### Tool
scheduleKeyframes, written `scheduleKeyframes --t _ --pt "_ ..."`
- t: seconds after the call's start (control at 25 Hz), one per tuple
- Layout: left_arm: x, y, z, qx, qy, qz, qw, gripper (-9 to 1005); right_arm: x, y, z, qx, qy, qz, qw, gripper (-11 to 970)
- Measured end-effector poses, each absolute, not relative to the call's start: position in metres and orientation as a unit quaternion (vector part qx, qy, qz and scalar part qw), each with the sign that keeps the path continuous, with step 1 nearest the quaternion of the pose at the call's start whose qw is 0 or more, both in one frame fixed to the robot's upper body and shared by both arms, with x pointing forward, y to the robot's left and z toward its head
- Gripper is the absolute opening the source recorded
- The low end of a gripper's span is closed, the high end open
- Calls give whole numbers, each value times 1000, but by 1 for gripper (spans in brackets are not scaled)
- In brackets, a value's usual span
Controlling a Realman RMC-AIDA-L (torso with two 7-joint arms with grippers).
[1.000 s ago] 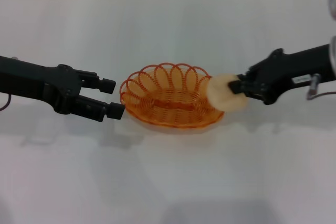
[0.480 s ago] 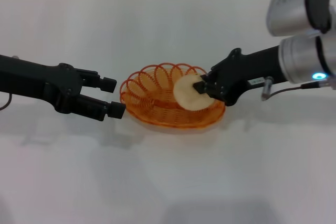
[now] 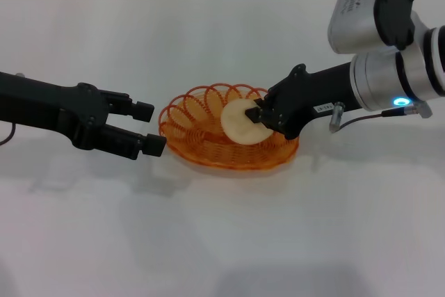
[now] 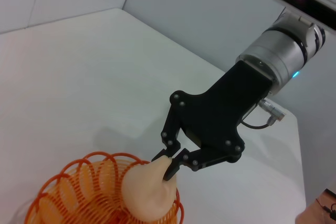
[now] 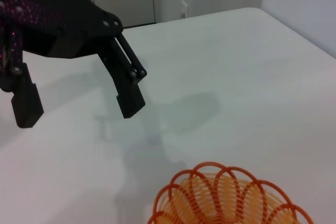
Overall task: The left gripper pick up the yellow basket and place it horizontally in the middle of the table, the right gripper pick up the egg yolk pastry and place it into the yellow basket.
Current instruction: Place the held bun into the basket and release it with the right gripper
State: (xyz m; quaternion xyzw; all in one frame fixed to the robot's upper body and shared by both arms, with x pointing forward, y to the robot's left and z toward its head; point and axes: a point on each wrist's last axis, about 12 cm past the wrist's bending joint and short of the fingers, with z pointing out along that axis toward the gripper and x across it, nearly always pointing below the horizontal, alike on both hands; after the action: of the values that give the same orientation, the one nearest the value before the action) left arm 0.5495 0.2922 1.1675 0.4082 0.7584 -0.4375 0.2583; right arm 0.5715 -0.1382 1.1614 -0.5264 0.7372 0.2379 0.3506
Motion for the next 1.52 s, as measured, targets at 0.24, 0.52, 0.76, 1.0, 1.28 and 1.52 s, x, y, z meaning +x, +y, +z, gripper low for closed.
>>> scheduleKeyframes --t 0.24,0.52,0.76,1.0,1.28,1.52 --pt "550 292 1167 408 759 -437 258 888 574 -136 1159 -531 737 236 346 60" --pt "550 292 1167 408 760 -436 257 888 577 -133 1159 -534 736 235 344 84" --pt "551 293 1167 405 762 -432 260 888 579 -134 1160 -530 736 233 349 230" --pt "551 294 1167 405 762 -432 261 888 580 -138 1162 -513 739 238 367 431" --pt "551 297 1168 400 761 -431 274 888 571 -156 1166 -509 728 235 396 619" --pt "551 300 1168 399 759 -431 281 888 560 -189 1165 -473 724 256 433 684"
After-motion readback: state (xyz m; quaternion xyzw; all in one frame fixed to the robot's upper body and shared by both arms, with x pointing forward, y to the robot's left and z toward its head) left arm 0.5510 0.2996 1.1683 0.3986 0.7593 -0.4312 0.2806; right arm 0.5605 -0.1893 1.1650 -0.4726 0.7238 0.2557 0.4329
